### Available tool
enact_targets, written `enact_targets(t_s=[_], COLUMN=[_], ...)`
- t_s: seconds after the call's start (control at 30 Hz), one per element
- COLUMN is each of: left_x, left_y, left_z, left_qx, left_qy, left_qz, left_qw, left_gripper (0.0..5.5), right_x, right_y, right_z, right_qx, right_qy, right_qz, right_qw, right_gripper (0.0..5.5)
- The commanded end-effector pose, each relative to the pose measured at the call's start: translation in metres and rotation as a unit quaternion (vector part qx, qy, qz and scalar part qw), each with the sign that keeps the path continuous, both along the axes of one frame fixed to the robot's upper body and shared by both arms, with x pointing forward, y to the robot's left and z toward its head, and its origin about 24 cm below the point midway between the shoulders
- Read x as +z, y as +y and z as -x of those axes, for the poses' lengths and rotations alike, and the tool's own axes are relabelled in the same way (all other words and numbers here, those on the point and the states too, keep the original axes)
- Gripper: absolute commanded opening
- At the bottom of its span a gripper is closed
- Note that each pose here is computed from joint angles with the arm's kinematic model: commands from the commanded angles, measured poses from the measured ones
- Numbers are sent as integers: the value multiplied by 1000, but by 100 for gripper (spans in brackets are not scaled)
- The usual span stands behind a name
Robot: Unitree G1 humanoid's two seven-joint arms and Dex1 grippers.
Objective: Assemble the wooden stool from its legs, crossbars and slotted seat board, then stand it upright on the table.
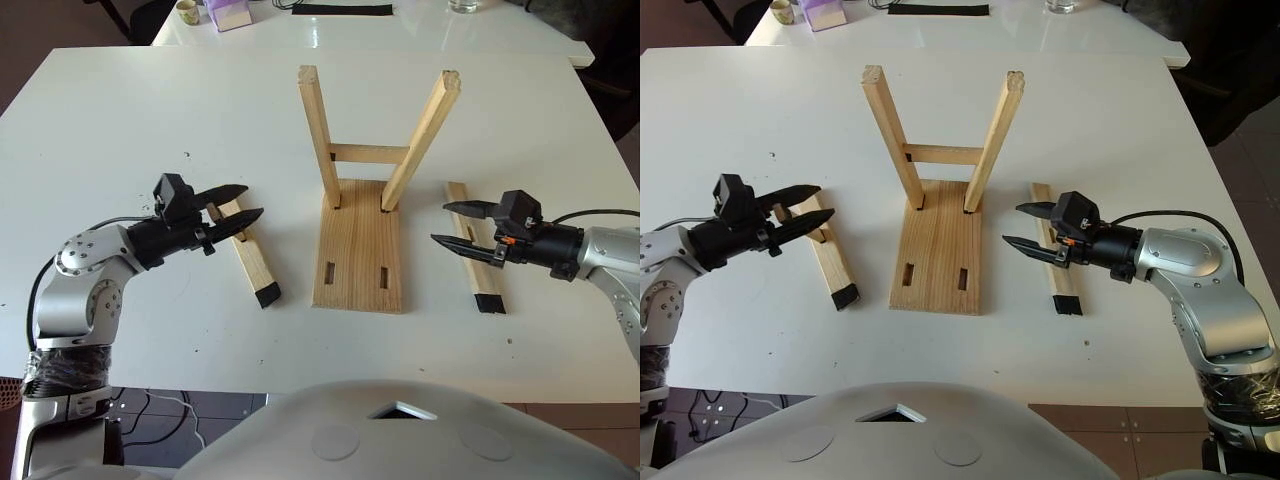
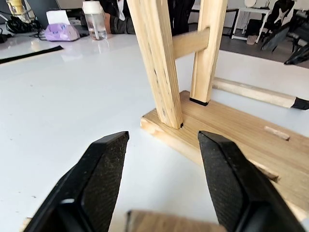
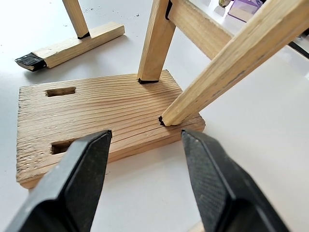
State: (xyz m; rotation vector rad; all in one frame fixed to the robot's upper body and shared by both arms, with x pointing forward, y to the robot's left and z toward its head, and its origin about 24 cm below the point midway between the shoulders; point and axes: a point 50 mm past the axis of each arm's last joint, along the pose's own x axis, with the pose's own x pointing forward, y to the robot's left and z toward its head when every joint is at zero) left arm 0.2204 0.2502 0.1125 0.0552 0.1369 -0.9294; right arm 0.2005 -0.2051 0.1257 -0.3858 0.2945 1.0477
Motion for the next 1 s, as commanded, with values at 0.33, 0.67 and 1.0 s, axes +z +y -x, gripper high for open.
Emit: enact_targets(t_s=[0.33,0.67,1.0], left_x=[66,112,74], left_y=[-20,-25,-23], left_z=[-11,-8,-1], left_qx=[-37,-56,-59], left_qy=[-90,-142,-70], left_qz=[46,99,84], left_qw=[994,983,992], left_gripper=[266,266,266], right_x=[0,0,-2], right_y=[2,3,4], right_z=[4,3,5], right_qx=[-7,-13,-12], right_qy=[-3,-7,-3], right_qz=[-6,-9,-10], right_qw=[1000,1000,1000], right_gripper=[265,265,265])
